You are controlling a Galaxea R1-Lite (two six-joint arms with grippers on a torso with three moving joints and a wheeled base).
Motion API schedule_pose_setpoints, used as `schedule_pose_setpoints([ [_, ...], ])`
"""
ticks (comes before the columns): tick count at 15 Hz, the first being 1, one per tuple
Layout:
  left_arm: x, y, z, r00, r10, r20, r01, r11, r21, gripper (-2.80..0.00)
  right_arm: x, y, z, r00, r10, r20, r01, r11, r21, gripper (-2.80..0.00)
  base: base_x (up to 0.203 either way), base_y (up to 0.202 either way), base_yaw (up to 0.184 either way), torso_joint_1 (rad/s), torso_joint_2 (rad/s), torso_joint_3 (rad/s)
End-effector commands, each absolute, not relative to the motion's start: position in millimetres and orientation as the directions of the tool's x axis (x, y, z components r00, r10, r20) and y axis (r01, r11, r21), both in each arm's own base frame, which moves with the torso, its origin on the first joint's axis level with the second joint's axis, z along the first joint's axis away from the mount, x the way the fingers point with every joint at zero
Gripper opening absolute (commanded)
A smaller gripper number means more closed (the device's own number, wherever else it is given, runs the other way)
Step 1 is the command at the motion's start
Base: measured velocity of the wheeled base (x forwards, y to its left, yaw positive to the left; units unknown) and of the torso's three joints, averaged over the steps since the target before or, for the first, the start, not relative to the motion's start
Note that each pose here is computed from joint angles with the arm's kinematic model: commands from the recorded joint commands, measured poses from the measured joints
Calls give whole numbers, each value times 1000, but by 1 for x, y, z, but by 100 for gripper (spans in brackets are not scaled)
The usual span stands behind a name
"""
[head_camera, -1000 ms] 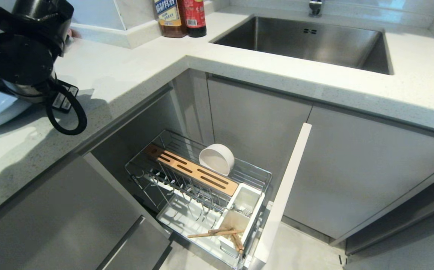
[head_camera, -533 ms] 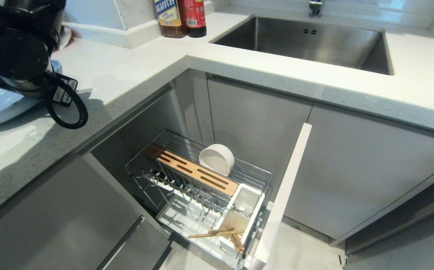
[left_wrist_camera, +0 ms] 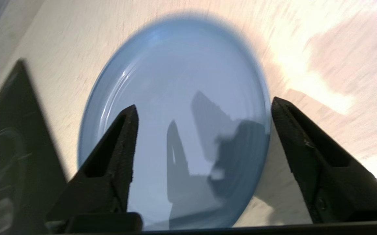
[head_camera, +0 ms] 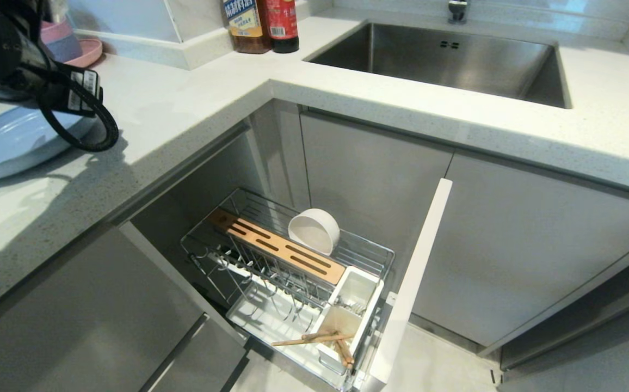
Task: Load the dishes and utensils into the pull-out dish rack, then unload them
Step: Take the plate out of the cupboard, then take the bowl out of the cupboard
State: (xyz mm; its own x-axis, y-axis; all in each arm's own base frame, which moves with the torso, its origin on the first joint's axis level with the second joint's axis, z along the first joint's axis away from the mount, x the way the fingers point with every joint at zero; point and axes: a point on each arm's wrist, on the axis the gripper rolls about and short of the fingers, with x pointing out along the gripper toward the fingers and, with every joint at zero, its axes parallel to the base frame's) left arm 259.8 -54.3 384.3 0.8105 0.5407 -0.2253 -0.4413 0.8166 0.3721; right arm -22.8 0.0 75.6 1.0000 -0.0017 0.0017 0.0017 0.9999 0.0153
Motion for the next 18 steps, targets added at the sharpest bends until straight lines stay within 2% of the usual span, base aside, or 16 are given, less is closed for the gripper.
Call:
schedule_pose_setpoints([
  [1, 245, -50, 398, 847, 499, -182, -439, 850, 290, 0, -23, 0, 75, 1000, -2, 0, 2, 1000, 15, -280, 0, 0, 0, 0, 0, 0],
  [6, 226, -49, 412, 937, 324, -130, -332, 942, -44, 0, -23, 0, 75, 1000, -2, 0, 2, 1000, 15, -280, 0, 0, 0, 0, 0, 0],
  [7, 220, -49, 410, 952, 281, -123, -292, 952, -88, -280, -23, 0, 75, 1000, -2, 0, 2, 1000, 15, -280, 0, 0, 0, 0, 0, 0],
  [9, 211, -48, 407, 974, 211, -77, -223, 952, -212, -280, -23, 0, 75, 1000, -2, 0, 2, 1000, 15, -280, 0, 0, 0, 0, 0, 0],
  [11, 194, -51, 421, 987, 152, 57, -114, 896, -428, -280, -23, 0, 75, 1000, -2, 0, 2, 1000, 15, -280, 0, 0, 0, 0, 0, 0],
  [13, 181, -59, 429, 989, 93, 114, -19, 851, -525, -280, -23, 0, 75, 1000, -2, 0, 2, 1000, 15, -280, 0, 0, 0, 0, 0, 0],
  [14, 176, -68, 428, 993, 43, 109, 24, 837, -546, -280, -23, 0, 75, 1000, -2, 0, 2, 1000, 15, -280, 0, 0, 0, 0, 0, 0],
  [16, 167, -80, 409, 998, -61, -22, 41, 851, -524, -280, -23, 0, 75, 1000, -2, 0, 2, 1000, 15, -280, 0, 0, 0, 0, 0, 0],
  [18, 154, -82, 406, 982, -183, -54, 128, 841, -525, -280, -23, 0, 75, 1000, -2, 0, 2, 1000, 15, -280, 0, 0, 0, 0, 0, 0],
])
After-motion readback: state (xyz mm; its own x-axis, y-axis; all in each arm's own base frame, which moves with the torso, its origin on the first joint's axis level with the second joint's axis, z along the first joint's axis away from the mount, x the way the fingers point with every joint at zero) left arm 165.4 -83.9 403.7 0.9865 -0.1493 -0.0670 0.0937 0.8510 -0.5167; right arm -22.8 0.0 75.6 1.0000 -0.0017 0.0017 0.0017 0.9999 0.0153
